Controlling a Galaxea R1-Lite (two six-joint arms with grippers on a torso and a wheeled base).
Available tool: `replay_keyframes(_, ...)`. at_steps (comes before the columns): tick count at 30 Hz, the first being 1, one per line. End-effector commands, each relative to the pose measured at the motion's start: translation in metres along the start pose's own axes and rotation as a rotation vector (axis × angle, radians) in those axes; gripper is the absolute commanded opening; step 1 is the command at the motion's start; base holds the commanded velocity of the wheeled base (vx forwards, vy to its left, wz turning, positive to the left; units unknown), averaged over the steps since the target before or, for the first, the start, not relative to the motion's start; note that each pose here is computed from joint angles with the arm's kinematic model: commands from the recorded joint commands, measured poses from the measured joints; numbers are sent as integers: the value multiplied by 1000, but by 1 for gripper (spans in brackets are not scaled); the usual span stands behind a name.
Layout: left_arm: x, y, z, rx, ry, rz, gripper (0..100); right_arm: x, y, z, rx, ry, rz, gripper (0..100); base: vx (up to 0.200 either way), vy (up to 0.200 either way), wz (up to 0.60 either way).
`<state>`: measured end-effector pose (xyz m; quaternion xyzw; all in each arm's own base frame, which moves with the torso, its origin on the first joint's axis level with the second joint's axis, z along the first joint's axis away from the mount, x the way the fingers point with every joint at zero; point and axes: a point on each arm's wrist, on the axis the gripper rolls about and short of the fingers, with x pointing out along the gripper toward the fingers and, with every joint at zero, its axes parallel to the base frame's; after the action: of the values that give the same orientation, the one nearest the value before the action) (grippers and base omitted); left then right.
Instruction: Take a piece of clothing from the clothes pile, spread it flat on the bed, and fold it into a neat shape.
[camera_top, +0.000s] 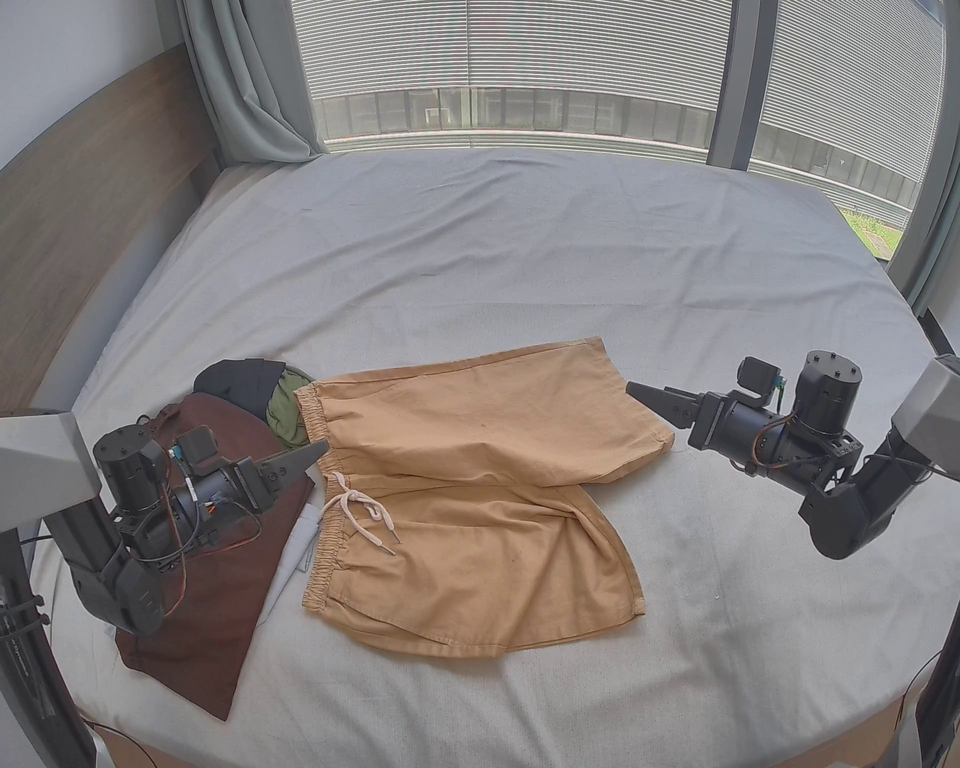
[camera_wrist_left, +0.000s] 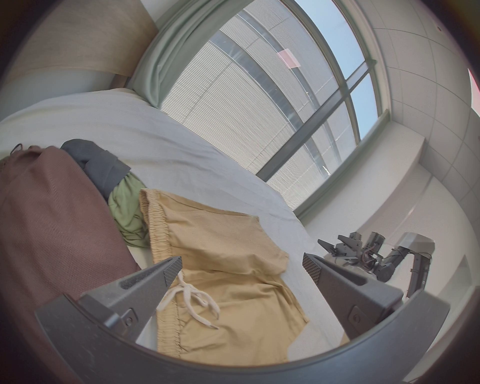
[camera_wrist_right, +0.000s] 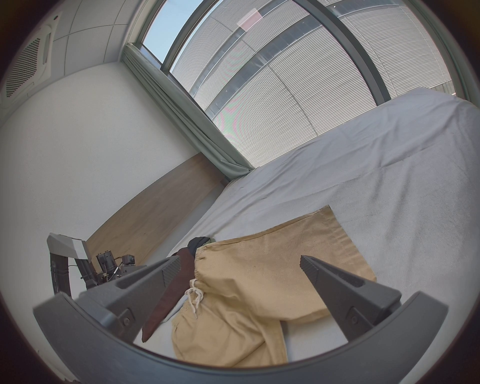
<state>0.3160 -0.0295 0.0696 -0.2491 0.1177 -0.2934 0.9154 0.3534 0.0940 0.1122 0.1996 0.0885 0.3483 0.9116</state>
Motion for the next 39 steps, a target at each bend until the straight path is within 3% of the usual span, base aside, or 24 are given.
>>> replay_keyframes(1, -24, -28, 15, 45, -5, -87, 100, -30, 24, 6, -13, -18, 15, 100, 0, 0, 0)
replay_keyframes(10, -36, -35, 9, 91, 45, -144, 100, -55, 32, -13, -24, -27, 27, 100, 0, 0, 0)
replay_keyframes(20, -44, -26, 0, 132, 84, -139, 100, -60, 27, -21, -27, 1, 1, 100, 0, 0, 0)
replay_keyframes(39, -48, -21, -17, 85, 147, -123, 100, -54, 25, -58, 21, 106, -18, 100, 0, 0, 0)
